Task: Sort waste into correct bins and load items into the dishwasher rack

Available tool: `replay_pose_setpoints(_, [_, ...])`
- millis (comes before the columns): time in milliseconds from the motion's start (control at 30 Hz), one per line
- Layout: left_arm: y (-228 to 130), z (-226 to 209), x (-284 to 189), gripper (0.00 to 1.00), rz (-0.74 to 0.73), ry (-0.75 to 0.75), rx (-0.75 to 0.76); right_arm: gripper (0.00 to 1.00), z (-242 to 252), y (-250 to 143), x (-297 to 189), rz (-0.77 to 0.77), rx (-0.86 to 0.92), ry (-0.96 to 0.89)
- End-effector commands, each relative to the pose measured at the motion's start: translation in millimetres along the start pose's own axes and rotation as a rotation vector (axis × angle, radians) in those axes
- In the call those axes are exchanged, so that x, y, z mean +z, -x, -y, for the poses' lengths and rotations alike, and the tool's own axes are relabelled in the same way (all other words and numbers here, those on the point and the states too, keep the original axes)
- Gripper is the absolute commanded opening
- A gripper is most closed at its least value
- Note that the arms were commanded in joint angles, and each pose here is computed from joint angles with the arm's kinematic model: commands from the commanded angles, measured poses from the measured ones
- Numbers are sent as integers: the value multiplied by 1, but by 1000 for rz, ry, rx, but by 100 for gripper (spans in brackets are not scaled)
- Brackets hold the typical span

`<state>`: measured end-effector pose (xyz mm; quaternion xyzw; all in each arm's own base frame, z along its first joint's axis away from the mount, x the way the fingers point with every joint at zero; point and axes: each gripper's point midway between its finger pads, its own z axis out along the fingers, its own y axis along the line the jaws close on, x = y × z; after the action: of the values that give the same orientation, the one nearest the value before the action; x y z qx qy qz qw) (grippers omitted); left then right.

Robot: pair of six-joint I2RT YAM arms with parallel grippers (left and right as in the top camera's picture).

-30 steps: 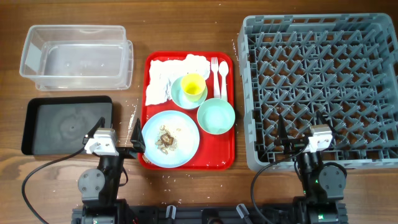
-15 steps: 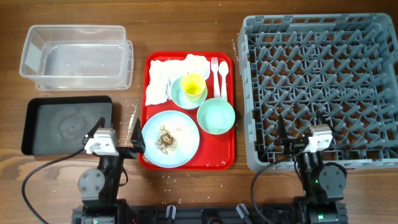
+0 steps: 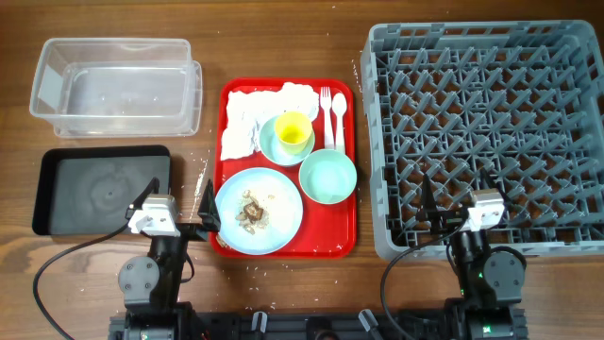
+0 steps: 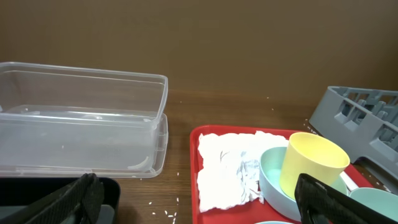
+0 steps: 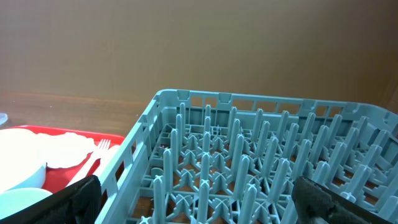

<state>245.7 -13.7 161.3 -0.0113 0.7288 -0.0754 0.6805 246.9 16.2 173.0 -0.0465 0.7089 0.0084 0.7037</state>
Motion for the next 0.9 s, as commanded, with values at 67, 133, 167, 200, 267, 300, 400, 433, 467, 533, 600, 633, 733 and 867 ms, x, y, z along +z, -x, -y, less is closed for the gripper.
replay_pose_setpoints(67, [-3, 3, 0, 100, -6, -19, 9, 100, 4, 2, 0, 10, -10, -21])
replay_pose_setpoints(133, [-3, 3, 0, 100, -6, -20, 9, 100, 4, 2, 0, 10, -10, -21])
replay_pose_setpoints(167, [-3, 3, 0, 100, -6, -19, 9, 100, 4, 2, -1, 10, -10, -21])
replay_pose_setpoints(200, [-3, 3, 0, 100, -6, -19, 9, 100, 4, 2, 0, 10, -10, -21])
replay_pose_setpoints(267, [-3, 3, 0, 100, -6, -20, 9, 100, 4, 2, 0, 10, -10, -21])
replay_pose_setpoints(300, [-3, 3, 0, 100, -6, -19, 9, 100, 4, 2, 0, 10, -9, -21])
replay_pose_setpoints(400, [-3, 3, 0, 100, -6, -20, 9, 99, 4, 2, -1, 10, -10, -21])
replay_pose_setpoints(433, [-3, 3, 0, 100, -6, -20, 9, 100, 4, 2, -1, 10, -10, -21])
replay_pose_setpoints(467, [-3, 3, 0, 100, -6, -20, 9, 100, 4, 2, -1, 10, -10, -21])
replay_pose_setpoints(533, [-3, 3, 0, 100, -6, -20, 9, 100, 4, 2, 0, 10, -10, -21])
replay_pose_setpoints(600, [-3, 3, 0, 100, -6, -20, 9, 100, 4, 2, 0, 10, -10, -21])
replay_pose_setpoints(633, [-3, 3, 0, 100, -6, -20, 9, 100, 4, 2, -1, 10, -10, -21])
replay_pose_setpoints(733, [-3, 3, 0, 100, -5, -18, 20, 100, 4, 2, -1, 10, -10, -21])
replay_pose_setpoints(867, [-2, 46, -6, 100, -37, -268, -179, 100, 4, 2, 0, 10, -10, -21])
